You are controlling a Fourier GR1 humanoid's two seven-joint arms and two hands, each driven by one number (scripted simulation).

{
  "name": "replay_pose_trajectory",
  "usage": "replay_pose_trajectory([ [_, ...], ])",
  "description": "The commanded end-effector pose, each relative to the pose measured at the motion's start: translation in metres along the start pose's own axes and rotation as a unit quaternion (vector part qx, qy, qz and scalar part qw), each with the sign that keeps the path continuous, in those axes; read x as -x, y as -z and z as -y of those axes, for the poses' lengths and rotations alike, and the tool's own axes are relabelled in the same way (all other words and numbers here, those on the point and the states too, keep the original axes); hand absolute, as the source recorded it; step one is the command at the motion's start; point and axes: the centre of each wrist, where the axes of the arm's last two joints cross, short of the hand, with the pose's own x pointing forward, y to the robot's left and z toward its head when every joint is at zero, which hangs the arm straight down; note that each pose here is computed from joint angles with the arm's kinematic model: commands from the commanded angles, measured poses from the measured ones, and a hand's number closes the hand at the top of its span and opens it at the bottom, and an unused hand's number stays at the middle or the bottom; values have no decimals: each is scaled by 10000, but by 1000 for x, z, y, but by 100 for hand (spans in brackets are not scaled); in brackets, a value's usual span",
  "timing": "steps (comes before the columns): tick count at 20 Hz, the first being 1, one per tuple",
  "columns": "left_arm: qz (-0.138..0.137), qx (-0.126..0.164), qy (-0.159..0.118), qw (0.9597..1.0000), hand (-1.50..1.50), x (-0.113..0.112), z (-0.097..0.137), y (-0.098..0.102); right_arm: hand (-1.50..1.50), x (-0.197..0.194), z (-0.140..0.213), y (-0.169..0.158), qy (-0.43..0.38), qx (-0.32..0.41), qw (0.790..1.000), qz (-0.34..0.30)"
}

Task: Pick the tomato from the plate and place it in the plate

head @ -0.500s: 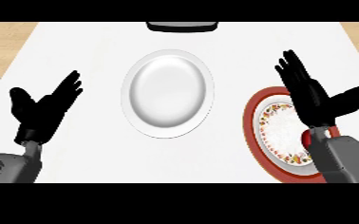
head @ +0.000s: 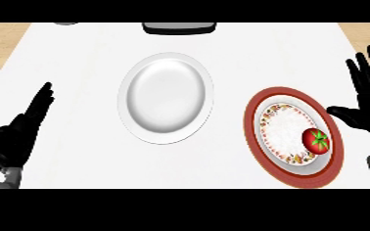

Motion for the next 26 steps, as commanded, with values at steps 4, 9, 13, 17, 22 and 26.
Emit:
replay_pose_trajectory([
  [4,168,-237,219,9993,0,23,10,-22,-150,-4,24,-72,328,1518,9817,1099],
  [9,269,-175,260,9991,0,18,13,-30,-150,-45,32,-119,76,666,9932,948],
  [13,194,-165,212,9995,0,24,12,-26,-150,-68,62,-123,-769,-69,9968,195],
  [17,348,-169,277,9989,0,18,14,-32,-150,-87,68,-114,-1970,-586,9779,-379],
  [22,383,-93,272,9989,0,15,18,-20,-150,-91,81,-97,-2543,-729,9577,-1130],
  [26,349,-54,270,9990,0,13,27,-17,-150,-103,59,-73,-2970,-966,9370,-1567],
])
